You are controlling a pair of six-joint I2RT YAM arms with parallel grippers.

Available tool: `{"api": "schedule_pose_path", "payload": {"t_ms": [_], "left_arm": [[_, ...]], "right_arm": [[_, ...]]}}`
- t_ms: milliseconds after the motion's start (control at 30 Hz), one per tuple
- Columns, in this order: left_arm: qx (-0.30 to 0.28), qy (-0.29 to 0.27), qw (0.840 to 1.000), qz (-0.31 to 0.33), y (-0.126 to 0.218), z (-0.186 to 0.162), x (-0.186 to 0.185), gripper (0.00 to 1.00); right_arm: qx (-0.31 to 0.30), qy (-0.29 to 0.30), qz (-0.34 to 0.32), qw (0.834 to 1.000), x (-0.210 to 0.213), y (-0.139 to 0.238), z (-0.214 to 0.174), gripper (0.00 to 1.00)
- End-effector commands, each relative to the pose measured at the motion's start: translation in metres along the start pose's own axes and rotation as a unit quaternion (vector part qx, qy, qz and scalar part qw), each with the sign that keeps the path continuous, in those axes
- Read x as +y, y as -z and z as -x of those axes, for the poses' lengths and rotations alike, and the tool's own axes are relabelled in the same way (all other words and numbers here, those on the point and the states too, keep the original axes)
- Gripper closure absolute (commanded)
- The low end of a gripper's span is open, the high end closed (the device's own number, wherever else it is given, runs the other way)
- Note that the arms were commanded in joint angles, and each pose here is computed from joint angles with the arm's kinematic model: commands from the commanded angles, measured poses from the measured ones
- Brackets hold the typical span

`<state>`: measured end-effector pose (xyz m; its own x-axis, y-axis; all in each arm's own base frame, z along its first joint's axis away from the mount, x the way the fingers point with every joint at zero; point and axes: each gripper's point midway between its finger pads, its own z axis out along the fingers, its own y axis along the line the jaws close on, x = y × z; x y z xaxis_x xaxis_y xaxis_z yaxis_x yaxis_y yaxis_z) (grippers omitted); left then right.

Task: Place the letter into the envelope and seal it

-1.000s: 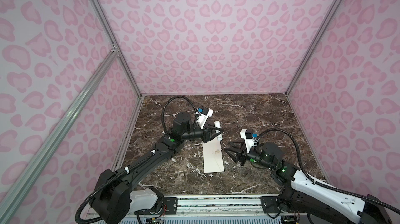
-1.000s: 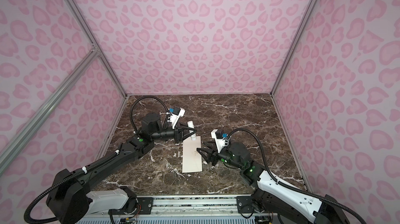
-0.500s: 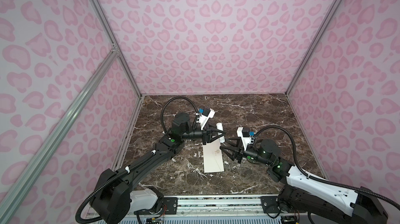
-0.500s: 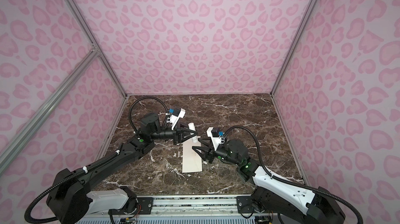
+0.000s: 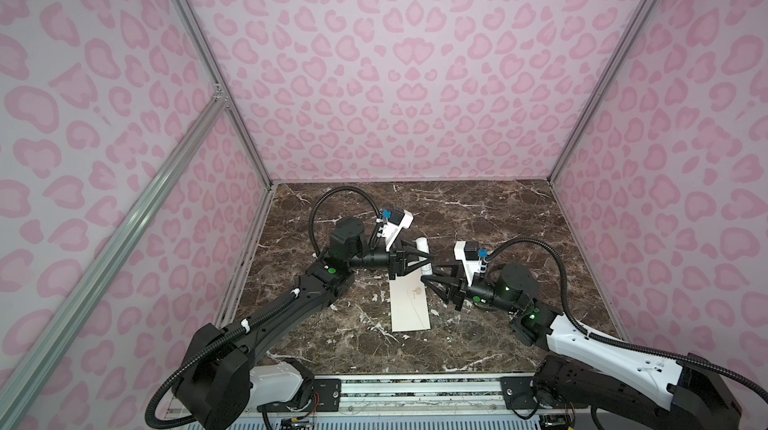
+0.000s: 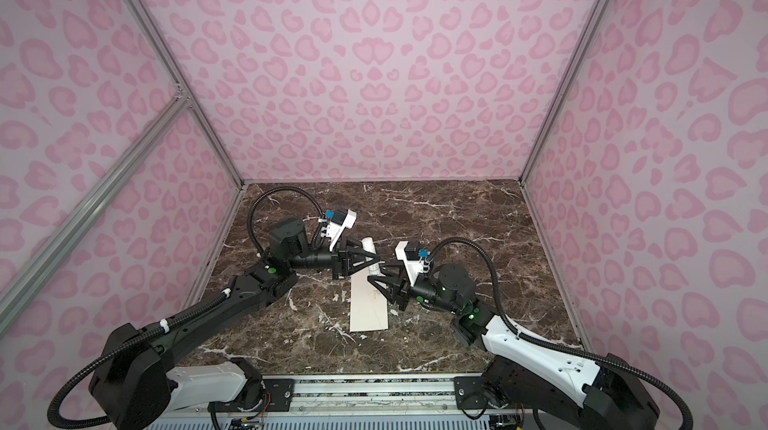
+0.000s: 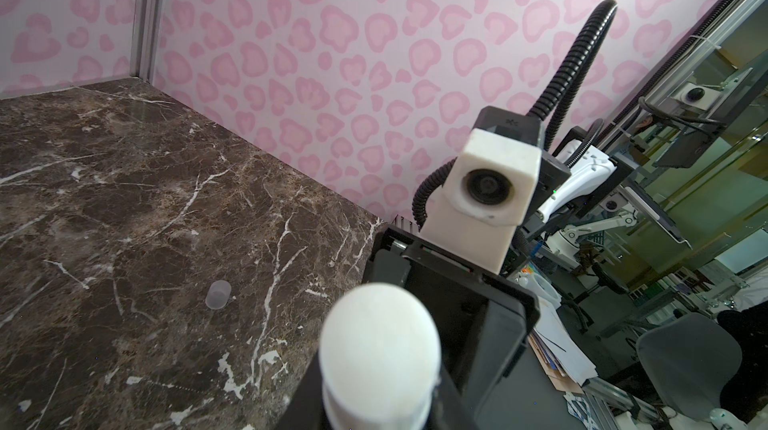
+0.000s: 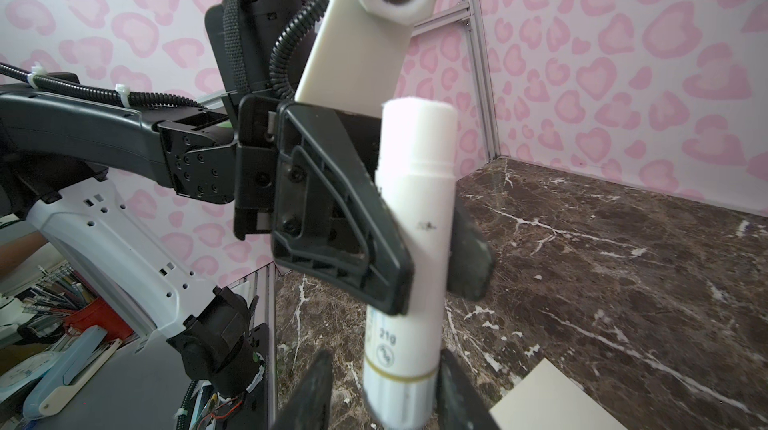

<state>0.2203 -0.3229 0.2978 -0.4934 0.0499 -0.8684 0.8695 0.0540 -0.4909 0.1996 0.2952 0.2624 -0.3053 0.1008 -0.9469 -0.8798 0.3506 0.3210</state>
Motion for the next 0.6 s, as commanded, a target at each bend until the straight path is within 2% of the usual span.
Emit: {"api": "schedule_pose_path", "payload": {"t_ms": [0,400,567], "left_arm": [[-0.014,-0.023,1.000,-0.014,0.0004,0.0097,-0.0074,0.92],[-0.011,-0.005,1.000,-0.004,-0.0031,0.0008,-0.0050,0.93],[-0.009,-0.001,1.000,0.024,-0.0019,0.0003,0.0025,0.94]], "right_arm": [[-0.018,0.012,0.012,1.000,0.0055,-0.0011,0.0112,0.60],[-0.019,0.020,-0.003,1.000,0.0005,-0.0031,0.0146,0.73],[-0.016,0.023,-0.016,0.999,-0.0031,-0.0029,0.0162,0.79]]}}
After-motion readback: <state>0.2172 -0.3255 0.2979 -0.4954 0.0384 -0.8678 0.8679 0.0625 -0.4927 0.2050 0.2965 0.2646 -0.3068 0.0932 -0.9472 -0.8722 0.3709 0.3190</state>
